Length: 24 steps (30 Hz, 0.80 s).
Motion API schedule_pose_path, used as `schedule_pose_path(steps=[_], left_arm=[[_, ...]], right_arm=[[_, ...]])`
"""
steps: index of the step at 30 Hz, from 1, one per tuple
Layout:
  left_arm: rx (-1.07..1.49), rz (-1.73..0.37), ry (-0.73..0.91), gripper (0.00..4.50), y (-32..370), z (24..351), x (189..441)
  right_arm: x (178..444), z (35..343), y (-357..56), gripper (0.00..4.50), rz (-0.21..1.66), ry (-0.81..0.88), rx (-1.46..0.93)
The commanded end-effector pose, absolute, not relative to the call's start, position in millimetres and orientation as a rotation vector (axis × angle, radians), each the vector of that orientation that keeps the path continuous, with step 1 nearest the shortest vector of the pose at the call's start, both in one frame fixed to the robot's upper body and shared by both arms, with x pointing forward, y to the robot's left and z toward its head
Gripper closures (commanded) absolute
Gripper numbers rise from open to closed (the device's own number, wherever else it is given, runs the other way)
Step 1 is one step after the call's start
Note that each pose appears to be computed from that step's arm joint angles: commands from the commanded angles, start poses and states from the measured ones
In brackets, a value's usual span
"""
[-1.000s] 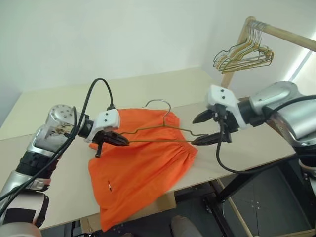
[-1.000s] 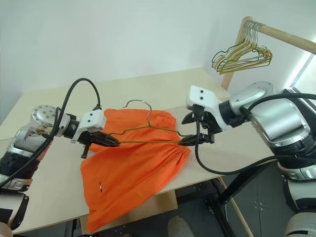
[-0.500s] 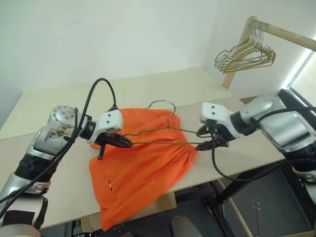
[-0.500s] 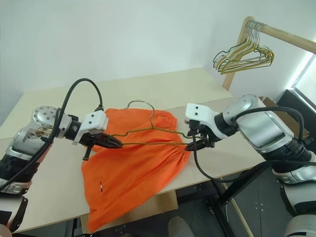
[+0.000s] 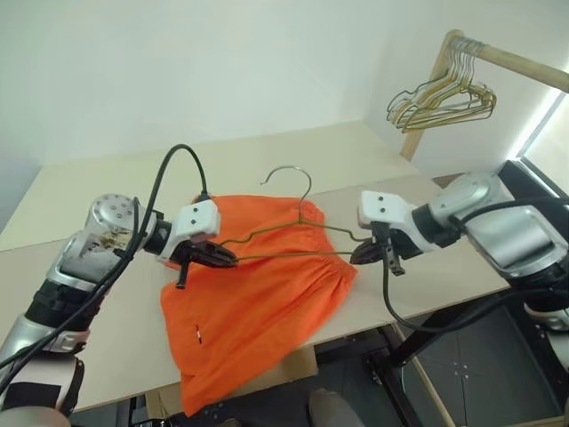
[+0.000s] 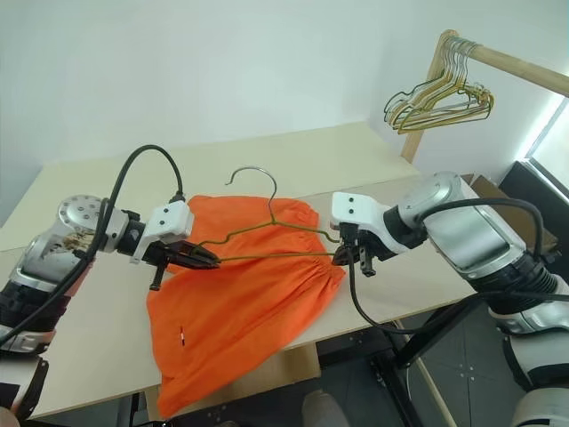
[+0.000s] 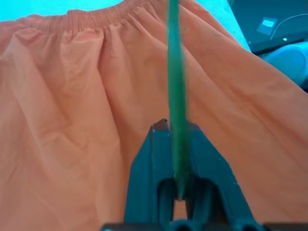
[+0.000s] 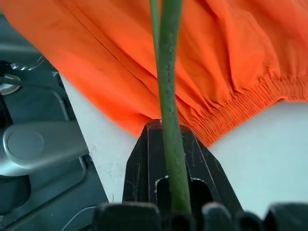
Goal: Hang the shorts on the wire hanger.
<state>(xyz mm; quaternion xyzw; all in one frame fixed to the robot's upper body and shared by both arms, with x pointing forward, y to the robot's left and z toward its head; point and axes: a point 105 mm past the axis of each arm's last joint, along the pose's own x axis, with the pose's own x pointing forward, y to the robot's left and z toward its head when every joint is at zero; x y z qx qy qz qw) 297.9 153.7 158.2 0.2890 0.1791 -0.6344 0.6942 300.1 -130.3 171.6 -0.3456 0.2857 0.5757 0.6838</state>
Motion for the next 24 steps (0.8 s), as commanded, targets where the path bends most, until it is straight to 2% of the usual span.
schedule_pose_path(steps=[1, 9, 13, 16, 20, 24], left_arm=[[0.629, -1.439, 0.290, 2.76, 158, 177, 294], [0.500, -1.208, 0.150, 0.14, 178, 199, 317], [0.430, -1.068, 0.008, 0.06, 190, 224, 324], [0.385, -1.032, -0.088, 0.06, 188, 243, 320], [0.250, -1.038, -0.249, 0.06, 141, 271, 302], [0.144, -1.063, -0.351, 0.06, 103, 283, 278]], right_arm=[[298, 185, -130, 4.50, 1.279, 0.580, -0.777], [288, 173, -151, 4.50, 1.185, 0.639, -0.624], [286, 168, -171, 4.50, 1.074, 0.674, -0.500], [283, 166, -186, 4.50, 0.993, 0.695, -0.407], [273, 158, -210, 4.50, 0.869, 0.793, -0.128], [269, 151, -229, 4.50, 0.743, 0.896, 0.108]])
